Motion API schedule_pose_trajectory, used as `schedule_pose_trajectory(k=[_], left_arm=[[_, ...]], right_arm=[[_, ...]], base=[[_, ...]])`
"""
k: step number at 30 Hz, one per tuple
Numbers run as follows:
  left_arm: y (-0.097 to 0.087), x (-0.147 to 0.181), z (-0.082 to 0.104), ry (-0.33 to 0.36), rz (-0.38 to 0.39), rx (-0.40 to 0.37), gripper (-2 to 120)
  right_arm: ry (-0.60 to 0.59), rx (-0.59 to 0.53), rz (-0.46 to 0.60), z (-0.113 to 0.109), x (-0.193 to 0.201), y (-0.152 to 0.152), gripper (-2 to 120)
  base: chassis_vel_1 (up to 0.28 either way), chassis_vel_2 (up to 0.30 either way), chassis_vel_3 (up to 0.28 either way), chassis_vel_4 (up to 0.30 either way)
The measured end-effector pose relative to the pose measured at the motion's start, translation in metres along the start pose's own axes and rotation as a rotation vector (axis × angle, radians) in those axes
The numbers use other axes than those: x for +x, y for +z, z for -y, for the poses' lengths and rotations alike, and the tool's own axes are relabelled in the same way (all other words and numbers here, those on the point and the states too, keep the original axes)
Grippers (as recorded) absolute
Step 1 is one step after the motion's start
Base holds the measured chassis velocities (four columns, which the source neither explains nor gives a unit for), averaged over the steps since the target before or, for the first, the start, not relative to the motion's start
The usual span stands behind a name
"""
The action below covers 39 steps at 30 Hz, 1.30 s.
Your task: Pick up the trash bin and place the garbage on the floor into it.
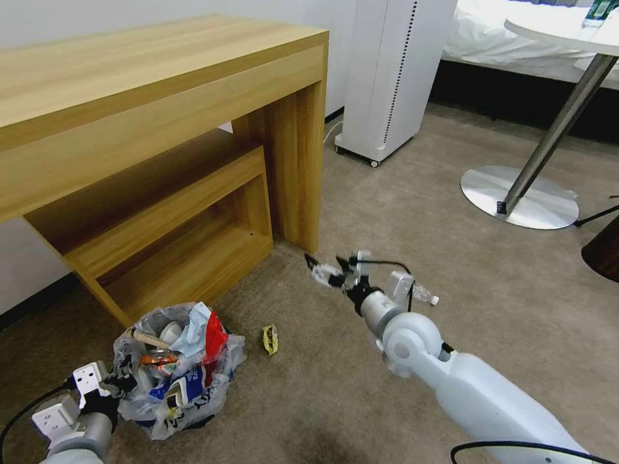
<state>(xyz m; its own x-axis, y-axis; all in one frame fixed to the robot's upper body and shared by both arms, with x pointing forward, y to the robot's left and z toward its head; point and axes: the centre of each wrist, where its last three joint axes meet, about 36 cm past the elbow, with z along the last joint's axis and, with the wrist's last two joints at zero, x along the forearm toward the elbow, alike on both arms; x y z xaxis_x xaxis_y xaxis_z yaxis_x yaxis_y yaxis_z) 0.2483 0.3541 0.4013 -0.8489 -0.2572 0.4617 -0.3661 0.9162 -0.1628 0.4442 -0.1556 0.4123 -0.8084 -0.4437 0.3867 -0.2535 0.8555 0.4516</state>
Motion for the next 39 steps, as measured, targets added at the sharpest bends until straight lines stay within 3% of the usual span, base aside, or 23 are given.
schedule_pose_trajectory(k=[3, 4, 7, 14, 25, 39], left_arm=[[0.001, 0.001, 0.001, -0.001, -0.001, -0.001, 1], [0.001, 0.001, 0.001, -0.001, -0.001, -0.001, 1], [0.001, 0.003, 0.002, -0.001, 0.000, -0.001, 1], [0.002, 0.003, 0.005, -0.001, 0.001, 0.000, 1], [0.004, -0.002, 0.007, 0.006, -0.003, -0.005, 1], [0.003, -0.001, 0.007, 0.013, 0.000, -0.008, 1]], right_arm=[[0.105, 0.000, -0.162, 0.000, -0.029, 0.022, 100], [0.105, 0.000, -0.162, 0.000, -0.029, 0.022, 100], [0.172, -0.005, -0.287, -0.020, -0.065, 0.033, 100], [0.214, 0.029, -0.351, -0.033, -0.105, 0.048, 100], [0.262, 0.096, -0.415, -0.031, -0.151, 0.074, 100], [0.225, 0.190, -0.461, -0.069, -0.184, 0.109, 100]], base=[[0.000, 0.000, 0.000, 0.000], [0.000, 0.000, 0.000, 0.000], [0.000, 0.000, 0.000, 0.000], [0.000, 0.000, 0.000, 0.000], [0.000, 0.000, 0.000, 0.000], [0.000, 0.000, 0.000, 0.000]])
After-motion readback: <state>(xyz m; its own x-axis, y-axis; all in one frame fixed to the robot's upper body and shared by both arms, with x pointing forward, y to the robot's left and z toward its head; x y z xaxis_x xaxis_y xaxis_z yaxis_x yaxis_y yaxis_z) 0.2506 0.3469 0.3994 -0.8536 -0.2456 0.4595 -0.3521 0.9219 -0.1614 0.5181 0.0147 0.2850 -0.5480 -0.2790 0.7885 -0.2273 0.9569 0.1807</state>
